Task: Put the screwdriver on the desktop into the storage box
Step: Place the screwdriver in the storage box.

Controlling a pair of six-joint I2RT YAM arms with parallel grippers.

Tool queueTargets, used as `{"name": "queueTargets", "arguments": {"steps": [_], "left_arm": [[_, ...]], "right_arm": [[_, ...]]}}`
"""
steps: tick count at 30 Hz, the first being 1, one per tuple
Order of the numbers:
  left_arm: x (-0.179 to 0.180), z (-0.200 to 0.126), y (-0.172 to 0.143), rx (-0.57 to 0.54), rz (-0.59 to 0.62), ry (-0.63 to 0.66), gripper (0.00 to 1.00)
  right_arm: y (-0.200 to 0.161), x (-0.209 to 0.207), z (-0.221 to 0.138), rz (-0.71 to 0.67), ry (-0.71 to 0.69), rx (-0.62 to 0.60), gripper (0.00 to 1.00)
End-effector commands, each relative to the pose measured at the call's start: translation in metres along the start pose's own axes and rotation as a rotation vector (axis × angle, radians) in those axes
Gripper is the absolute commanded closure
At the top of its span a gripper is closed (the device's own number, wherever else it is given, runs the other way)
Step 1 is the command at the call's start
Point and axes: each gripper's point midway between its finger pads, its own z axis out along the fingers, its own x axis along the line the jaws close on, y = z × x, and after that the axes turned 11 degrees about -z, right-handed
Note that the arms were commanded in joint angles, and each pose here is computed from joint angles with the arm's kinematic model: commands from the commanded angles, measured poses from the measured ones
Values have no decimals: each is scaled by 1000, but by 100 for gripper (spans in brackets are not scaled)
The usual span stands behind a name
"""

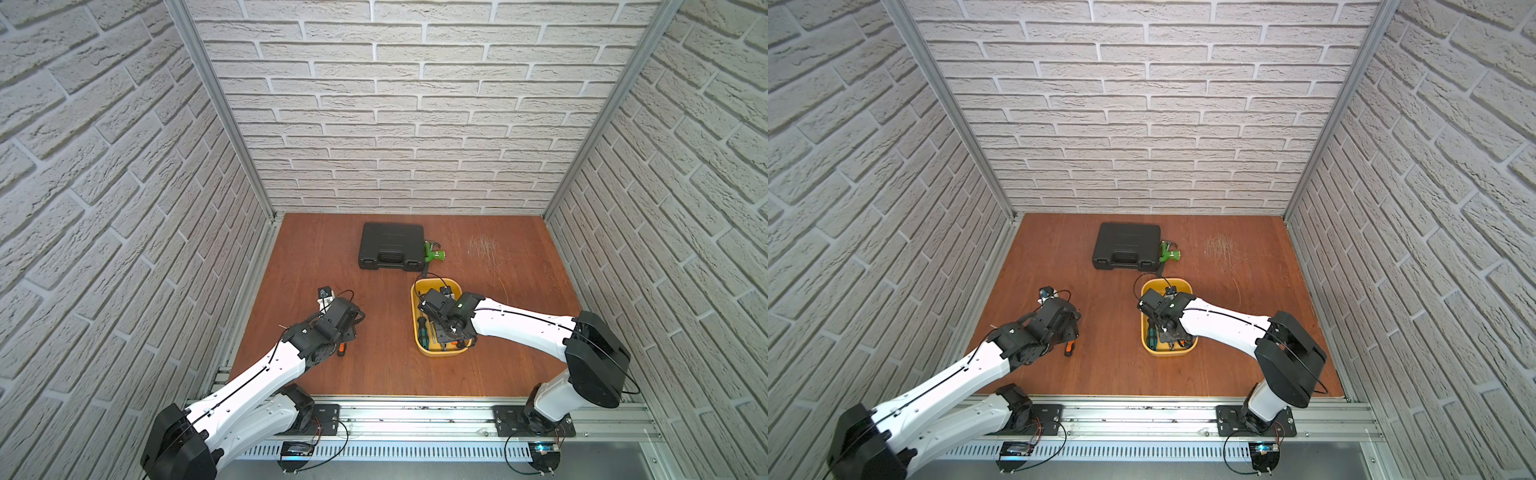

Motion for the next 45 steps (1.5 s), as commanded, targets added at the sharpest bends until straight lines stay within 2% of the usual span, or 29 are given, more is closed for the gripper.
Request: {"name": "queueTargets", "arguments": {"steps": [1,9,19,23,30,40,45], "left_arm": [[-1,0,0,-5,-13,-15,37],[0,0,-1,-6,-14,-18,36],[2,-2,0,-13,-15,-17,35],[4,-1,-1,-12,-13,-10,35],[2,0,-3,-1,-12,-12,35],[1,11,-28,57,32,44,38],[6,20,-46,119,16,73,42]], "right_arm": [[0,-5,7,6,-30,-3,98],[0,-4,10,5,-35,1,88],[4,-3,2,8,-6,-26,60],[6,-3,-6,12,8,-48,54],[14,-4,-30,28,44,-124,56],[30,1,-92,92,258,-358,61],[28,-2,-98,93,265,-361,62]]}}
